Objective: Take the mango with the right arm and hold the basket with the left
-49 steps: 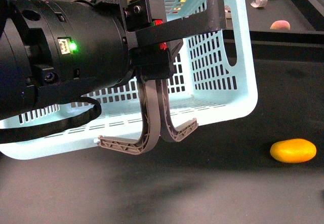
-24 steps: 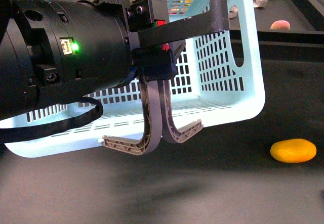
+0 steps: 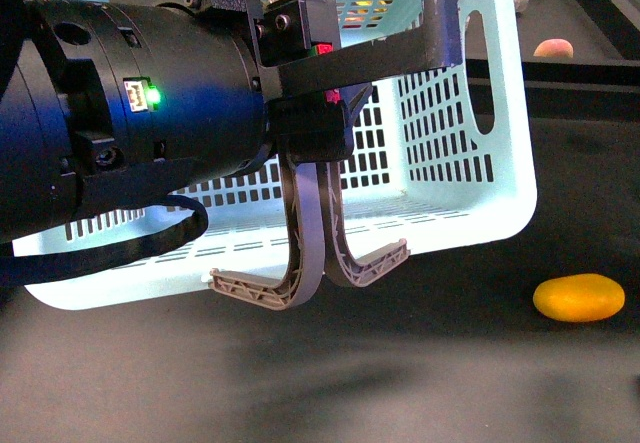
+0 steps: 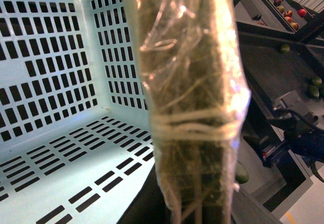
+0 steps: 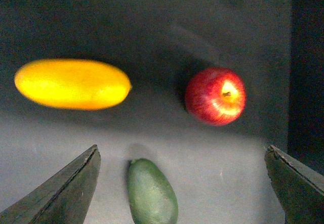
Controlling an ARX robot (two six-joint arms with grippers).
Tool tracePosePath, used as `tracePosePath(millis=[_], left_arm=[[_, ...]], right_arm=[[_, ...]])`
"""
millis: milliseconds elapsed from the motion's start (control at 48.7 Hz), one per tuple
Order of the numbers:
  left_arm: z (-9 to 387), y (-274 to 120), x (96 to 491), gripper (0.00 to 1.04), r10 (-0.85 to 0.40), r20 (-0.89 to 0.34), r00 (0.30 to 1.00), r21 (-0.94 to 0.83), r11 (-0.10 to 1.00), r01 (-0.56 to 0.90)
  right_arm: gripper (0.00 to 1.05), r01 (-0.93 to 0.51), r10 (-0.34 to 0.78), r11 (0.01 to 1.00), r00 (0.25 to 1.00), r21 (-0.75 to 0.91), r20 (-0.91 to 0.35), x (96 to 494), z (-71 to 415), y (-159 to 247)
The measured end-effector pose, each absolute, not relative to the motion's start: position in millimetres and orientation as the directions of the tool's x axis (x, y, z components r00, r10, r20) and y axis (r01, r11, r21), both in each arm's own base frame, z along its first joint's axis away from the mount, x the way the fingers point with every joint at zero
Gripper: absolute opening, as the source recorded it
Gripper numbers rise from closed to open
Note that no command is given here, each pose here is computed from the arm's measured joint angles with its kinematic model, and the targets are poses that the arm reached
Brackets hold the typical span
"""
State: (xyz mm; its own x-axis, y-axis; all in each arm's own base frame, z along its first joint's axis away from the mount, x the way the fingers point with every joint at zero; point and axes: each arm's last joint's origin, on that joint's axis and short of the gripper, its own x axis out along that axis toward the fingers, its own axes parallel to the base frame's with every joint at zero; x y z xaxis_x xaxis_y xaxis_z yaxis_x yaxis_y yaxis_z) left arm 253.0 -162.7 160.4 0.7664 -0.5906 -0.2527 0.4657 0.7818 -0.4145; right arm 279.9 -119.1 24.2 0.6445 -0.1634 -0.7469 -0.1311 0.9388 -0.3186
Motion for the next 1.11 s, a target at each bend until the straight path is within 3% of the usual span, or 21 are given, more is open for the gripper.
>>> tracePosePath(millis=[431, 1109], left_arm=[[160, -163, 253, 0.09, -0.588, -0.253, 0.768, -0.414, 0.784, 0.463], [160, -163, 253, 0.09, -0.589, -0.253, 0.768, -0.414, 0.783, 0.464]], right_arm=[[0.96, -0.5, -0.032, 0.814, 0.469, -0.295, -0.883, 313, -45, -124], [0.96, -0.612, 0.063, 0.739, 0.476, -0.28, -0.877, 380, -96, -103]])
